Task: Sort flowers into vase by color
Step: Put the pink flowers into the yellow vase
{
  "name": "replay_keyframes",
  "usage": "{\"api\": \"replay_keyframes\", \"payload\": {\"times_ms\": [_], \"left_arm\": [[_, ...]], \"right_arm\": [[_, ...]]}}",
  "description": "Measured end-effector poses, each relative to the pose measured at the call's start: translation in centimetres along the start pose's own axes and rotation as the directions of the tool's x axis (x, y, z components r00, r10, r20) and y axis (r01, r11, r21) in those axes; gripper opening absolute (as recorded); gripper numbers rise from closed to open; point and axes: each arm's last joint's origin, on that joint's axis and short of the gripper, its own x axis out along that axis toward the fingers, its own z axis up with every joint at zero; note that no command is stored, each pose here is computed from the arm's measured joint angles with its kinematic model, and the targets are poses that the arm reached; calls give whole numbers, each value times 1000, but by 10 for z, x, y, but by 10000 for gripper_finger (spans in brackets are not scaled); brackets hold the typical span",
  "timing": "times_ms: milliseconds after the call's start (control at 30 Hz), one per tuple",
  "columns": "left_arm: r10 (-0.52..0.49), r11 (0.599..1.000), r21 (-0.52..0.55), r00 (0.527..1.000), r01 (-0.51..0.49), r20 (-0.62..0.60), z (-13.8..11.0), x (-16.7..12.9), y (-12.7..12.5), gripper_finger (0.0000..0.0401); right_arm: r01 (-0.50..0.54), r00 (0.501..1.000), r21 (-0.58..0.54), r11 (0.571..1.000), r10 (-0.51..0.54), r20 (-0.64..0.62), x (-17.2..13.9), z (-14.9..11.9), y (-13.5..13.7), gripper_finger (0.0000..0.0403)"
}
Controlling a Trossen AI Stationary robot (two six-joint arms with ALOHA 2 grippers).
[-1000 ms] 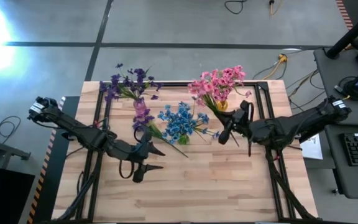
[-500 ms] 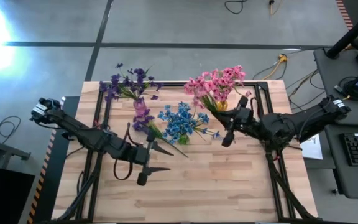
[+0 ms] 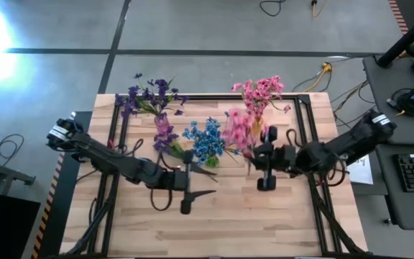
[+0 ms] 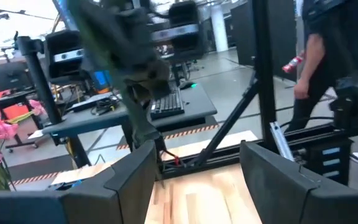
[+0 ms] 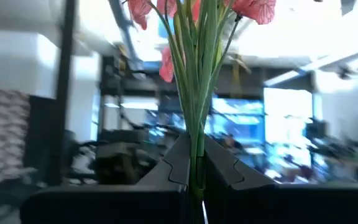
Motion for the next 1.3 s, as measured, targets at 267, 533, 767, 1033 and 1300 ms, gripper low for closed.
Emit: {"api": "replay_keyframes", "payload": {"times_ms": [267, 533, 767, 1033, 1300], "left_arm": [[49, 999, -8, 999, -49, -4, 2, 26, 7, 217], [44, 999, -10, 999, -44, -2, 0, 30, 7, 217], [1, 1000, -10, 1000, -1, 6, 0, 30, 6, 215], [-8, 1000, -11, 1000, 8, -20, -3, 30, 4, 107], [-19, 999, -47, 997, 15, -79, -4, 25, 5, 11]], "right_arm": [[-156, 979, -8, 988, 156, 135, 19, -23, 23, 13], [-180, 973, -62, 982, 187, 136, 40, -36, 40, 13], [-210, 959, -95, 973, 224, 172, 59, -39, 52, 13], [-203, 958, -131, 970, 224, 178, 73, -45, 61, 13], [-184, 972, -75, 980, 192, 135, 71, -43, 57, 13]]}}
